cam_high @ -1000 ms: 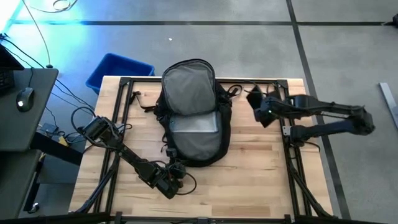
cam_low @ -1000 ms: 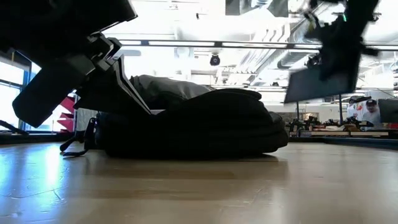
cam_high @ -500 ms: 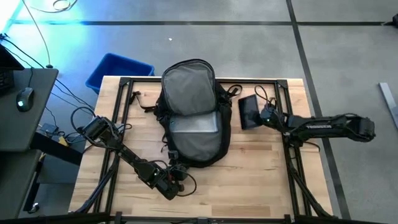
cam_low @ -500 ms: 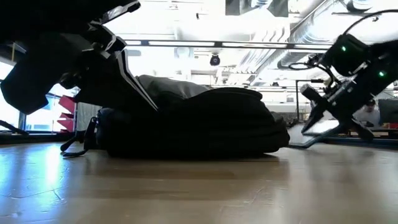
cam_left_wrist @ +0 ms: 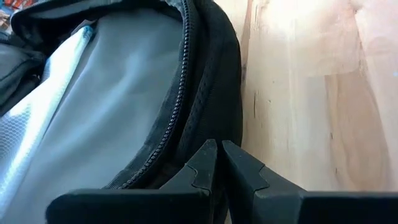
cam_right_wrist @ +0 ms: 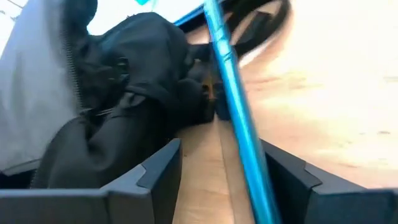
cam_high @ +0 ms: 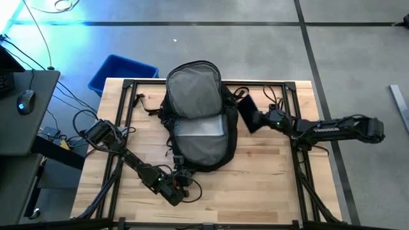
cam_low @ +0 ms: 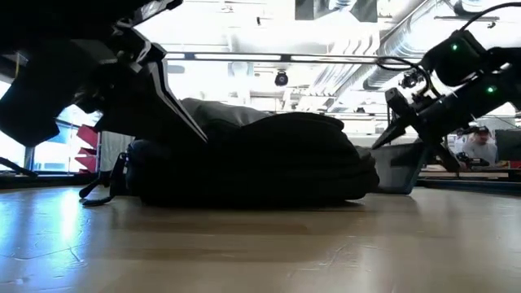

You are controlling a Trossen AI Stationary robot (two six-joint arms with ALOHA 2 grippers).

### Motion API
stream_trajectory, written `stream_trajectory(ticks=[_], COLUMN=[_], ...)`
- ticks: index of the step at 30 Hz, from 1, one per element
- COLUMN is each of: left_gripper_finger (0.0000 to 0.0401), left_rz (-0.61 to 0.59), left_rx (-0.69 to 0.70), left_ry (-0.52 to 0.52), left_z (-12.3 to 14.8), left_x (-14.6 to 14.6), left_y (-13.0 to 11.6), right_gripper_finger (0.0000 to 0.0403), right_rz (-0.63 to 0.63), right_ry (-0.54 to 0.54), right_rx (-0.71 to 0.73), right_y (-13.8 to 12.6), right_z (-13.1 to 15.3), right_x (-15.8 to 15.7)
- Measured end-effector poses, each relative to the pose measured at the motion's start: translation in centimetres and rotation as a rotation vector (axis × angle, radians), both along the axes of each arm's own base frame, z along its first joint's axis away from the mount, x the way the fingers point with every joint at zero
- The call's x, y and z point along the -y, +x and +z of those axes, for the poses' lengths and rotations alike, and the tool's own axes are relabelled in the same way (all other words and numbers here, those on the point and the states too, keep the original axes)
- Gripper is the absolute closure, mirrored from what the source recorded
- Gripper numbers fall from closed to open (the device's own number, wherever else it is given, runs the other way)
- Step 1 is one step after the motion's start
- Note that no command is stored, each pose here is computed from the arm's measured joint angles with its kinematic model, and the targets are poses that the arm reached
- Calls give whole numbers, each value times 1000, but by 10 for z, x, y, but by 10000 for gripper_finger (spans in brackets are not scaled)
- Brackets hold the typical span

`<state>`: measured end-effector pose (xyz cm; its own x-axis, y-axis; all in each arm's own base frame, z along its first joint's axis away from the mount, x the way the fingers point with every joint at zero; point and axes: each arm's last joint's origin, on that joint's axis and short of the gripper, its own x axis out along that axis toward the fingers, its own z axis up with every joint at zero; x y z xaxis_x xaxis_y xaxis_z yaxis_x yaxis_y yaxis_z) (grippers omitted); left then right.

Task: Unpack backpack
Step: Remove the blue cellphone from the black back pack

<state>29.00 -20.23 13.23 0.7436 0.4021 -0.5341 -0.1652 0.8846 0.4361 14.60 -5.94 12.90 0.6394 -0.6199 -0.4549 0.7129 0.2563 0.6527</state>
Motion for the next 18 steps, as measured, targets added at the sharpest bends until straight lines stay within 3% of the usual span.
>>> stream_trajectory(ticks=[10, 18], left_gripper_finger=[398, 398], left_rz=[-18, -26], left_rx=[1, 1], left_ry=[-16, -22], left_z=[1, 1], left_x=[2, 4], left_y=[0, 0], right_gripper_finger=[227, 227], right_rz=[-116, -83], right_ry=[22, -155], right_rx=[-125, -69], right_y=[-6, 5], right_z=[-12, 3], right_x=[-12, -24])
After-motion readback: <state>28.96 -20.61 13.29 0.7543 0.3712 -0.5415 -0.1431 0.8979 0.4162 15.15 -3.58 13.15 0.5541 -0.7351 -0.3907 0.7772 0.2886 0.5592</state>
